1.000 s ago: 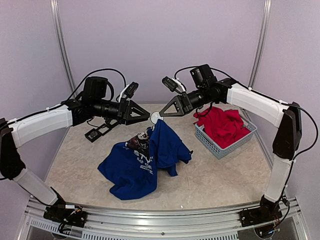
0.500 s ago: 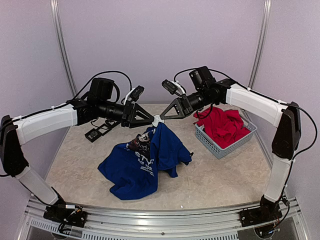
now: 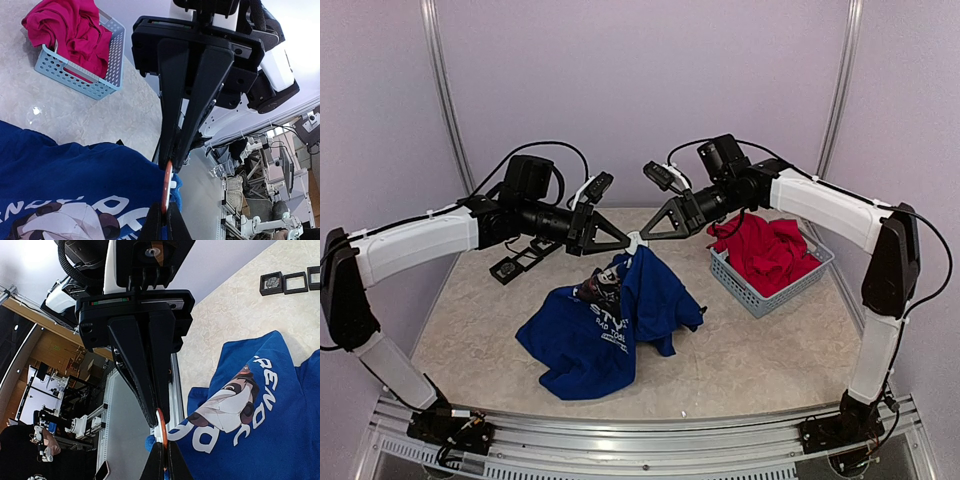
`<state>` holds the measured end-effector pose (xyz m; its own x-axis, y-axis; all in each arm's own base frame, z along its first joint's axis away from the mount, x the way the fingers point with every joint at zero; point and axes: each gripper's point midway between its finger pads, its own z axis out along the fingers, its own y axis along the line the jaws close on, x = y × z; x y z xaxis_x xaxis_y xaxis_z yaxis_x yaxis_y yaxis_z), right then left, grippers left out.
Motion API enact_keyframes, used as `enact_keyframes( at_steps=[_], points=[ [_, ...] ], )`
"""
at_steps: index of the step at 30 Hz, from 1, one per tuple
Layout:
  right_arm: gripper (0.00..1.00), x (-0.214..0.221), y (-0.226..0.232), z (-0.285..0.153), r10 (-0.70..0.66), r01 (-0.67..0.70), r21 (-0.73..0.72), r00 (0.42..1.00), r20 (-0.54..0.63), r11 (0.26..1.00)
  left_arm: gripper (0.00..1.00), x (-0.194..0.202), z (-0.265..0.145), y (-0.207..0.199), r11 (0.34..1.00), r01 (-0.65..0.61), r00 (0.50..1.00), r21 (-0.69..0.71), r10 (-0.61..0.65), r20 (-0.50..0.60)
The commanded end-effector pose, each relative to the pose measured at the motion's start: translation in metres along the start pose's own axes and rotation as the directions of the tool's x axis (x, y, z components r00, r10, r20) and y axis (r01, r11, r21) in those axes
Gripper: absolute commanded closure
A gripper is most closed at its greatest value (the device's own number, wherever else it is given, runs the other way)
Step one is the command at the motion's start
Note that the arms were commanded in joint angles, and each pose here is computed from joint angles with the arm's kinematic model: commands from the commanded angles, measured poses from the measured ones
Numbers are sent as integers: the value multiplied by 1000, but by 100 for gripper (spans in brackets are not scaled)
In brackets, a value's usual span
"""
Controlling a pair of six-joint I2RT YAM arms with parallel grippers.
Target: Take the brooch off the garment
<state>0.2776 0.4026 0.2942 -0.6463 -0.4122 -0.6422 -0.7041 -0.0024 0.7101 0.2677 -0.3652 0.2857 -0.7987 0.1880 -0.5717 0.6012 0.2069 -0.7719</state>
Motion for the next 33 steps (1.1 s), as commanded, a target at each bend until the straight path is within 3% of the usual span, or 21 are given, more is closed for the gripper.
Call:
enact_keyframes(
  at_steps=[1,5,7,10,17,33],
  points=[
    [90,-12,-1,-4,-26,26,11,999,28,1000,100,-3,3,-3,1000,-12,1000,7,12,2],
    [43,-10,3,-5,-37,37,2,998,41,999,100,-11,-5,-4,1000,-17,998,6,17,58],
    [31,-9,7,-5,-31,32,-17,998,56,999,100,-16,-10,-7,1000,-22,996,15,20,83],
    [24,-7,12,-3,-32,35,-37,996,84,999,100,-20,-13,-11,999,-30,995,24,27,101],
    [26,1,10,9,-6,11,-65,996,87,998,100,-23,-14,-10,999,-29,995,39,25,99],
    [61,-3,8,15,22,-12,-118,996,89,993,100,-23,-14,-7,999,-26,995,38,23,95]
  ],
)
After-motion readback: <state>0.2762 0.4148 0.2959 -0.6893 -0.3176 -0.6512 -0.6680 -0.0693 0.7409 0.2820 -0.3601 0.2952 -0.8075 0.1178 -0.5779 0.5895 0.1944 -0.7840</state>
